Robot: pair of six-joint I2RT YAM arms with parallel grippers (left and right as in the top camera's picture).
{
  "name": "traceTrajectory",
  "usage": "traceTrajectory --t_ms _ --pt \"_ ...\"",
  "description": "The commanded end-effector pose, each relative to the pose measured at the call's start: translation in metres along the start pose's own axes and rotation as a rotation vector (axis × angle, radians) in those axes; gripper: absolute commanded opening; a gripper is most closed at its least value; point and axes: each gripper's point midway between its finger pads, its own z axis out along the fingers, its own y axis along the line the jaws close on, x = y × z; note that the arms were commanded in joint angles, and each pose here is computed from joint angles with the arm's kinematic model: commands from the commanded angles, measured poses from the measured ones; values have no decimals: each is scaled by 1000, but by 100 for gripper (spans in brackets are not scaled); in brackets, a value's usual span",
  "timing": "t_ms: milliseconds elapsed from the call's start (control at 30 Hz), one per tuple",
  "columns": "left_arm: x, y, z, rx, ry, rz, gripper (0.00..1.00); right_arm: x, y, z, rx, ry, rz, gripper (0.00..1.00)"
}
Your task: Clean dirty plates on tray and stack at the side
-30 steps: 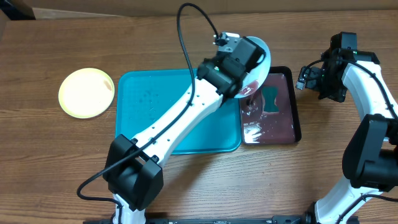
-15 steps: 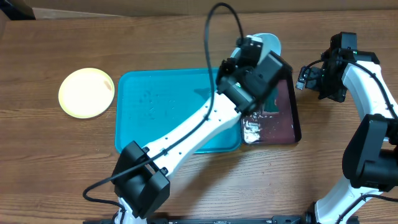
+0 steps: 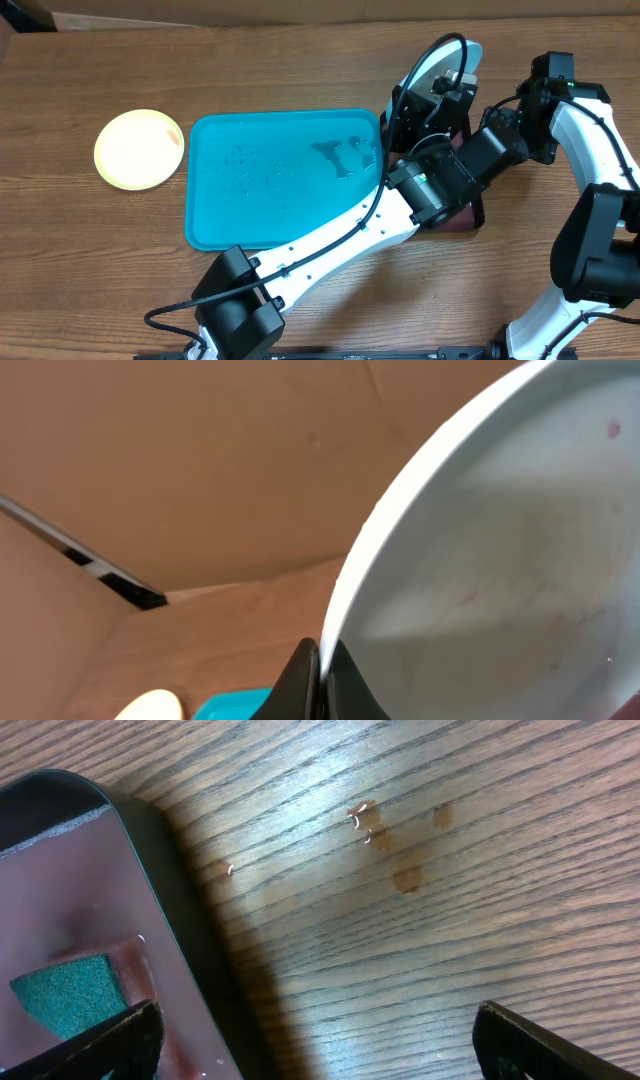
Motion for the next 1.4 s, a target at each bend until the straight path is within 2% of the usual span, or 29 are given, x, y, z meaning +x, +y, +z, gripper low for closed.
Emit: traceTrajectory --t_ms 0,433,600,733,800,867,967,1067,1133,1200,1233,1300,1367 --pt "-15 15 -6 -71 -29 20 4 -7 1 -12 -5 -38 3 100" --pt "-20 19 -13 -107 -47 6 4 -7 1 -12 -5 -38 3 100" --pt "-18 4 -16 -29 -44 6 4 -7 1 -12 -5 -38 3 100" --pt "-17 13 -15 -76 -43 6 4 -7 1 -12 -5 -38 3 100" --pt "-15 -6 -17 28 -34 -39 4 -7 1 -12 -5 -38 3 100" --pt "-14 -13 -19 67 -32 4 4 -7 1 -12 -5 -38 3 100" --pt "-16 11 -12 -62 -36 4 4 -7 1 -12 -5 -38 3 100" --pt "-11 -5 -10 38 -16 -27 4 -7 1 -12 -5 -38 3 100" --pt "-12 4 -9 -14 -22 25 4 -7 1 -12 -5 -38 3 100" --pt "-13 17 -6 -84 -26 -20 4 -7 1 -12 -5 -38 3 100" --pt "-11 11 -5 -47 -21 -58 4 -7 1 -12 -5 -38 3 100" --pt "-5 -12 -5 88 8 -41 4 -7 1 -12 -5 -38 3 100" --pt "-3 -10 -4 75 13 -3 4 -7 1 -12 -5 -38 3 100"
